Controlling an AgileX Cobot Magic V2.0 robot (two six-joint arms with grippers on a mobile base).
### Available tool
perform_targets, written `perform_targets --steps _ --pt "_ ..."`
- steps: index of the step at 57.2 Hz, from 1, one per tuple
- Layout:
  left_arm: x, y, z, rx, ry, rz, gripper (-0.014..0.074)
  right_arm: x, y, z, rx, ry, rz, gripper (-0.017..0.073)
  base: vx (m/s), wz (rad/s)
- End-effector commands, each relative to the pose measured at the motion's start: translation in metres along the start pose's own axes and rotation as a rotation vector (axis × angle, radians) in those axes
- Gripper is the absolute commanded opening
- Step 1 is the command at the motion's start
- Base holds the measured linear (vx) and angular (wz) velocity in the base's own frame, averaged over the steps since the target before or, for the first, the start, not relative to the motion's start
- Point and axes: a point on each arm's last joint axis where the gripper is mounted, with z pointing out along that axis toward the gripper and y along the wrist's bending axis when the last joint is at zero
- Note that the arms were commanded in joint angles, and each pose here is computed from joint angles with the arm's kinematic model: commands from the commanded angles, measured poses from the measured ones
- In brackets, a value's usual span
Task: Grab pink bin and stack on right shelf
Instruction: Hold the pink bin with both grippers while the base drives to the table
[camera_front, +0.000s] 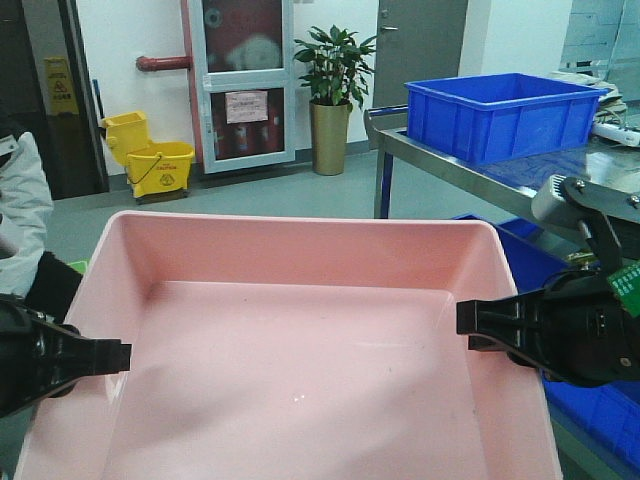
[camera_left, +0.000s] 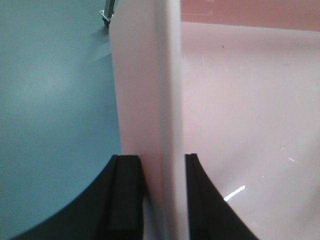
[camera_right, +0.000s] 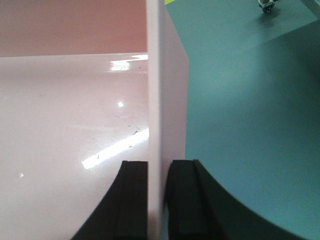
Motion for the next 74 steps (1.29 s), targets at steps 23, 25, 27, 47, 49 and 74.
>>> perform_targets --steps 23,25,27,47,49,74 --pt "-0.0141 -0.0024 -0.0146 0.0 -0.123 0.001 -0.0001 -0.0192 -0.0011 -0.0183 0.006 -0.172 -0.04 -0.0009 0.42 -0.14" --pt "-0.0141 -0.0024 -0.0146 0.0 -0.123 0.001 -0.0001 -0.0192 -0.0011 -0.0183 0.006 -0.172 -0.04 -0.0009 0.42 -0.3" --pt "-0.0141 -0.0024 -0.0146 0.0 -0.123 0.001 -0.0001 -0.0192 -0.0011 -0.0183 0.006 -0.172 -0.04 -0.0009 0.42 -0.34" --pt "-0.0141 -0.0024 -0.0146 0.0 -0.123 0.001 -0.0001 -0.0192 -0.0011 -0.0183 0.006 -0.172 -0.04 -0.0009 0.43 -0.51" --pt "-0.0141 -0.0024 -0.0146 0.0 -0.123 0.001 -0.0001 -0.0192 -0.0011 -0.0183 0.006 -0.172 -0.04 -0.0009 0.44 -0.67" --pt "-0.0141 -0.0024 -0.0146 0.0 -0.123 0.001 -0.0001 -0.0192 -0.0011 -0.0183 0.006 -0.172 -0.04 -0.0009 0.43 -0.7"
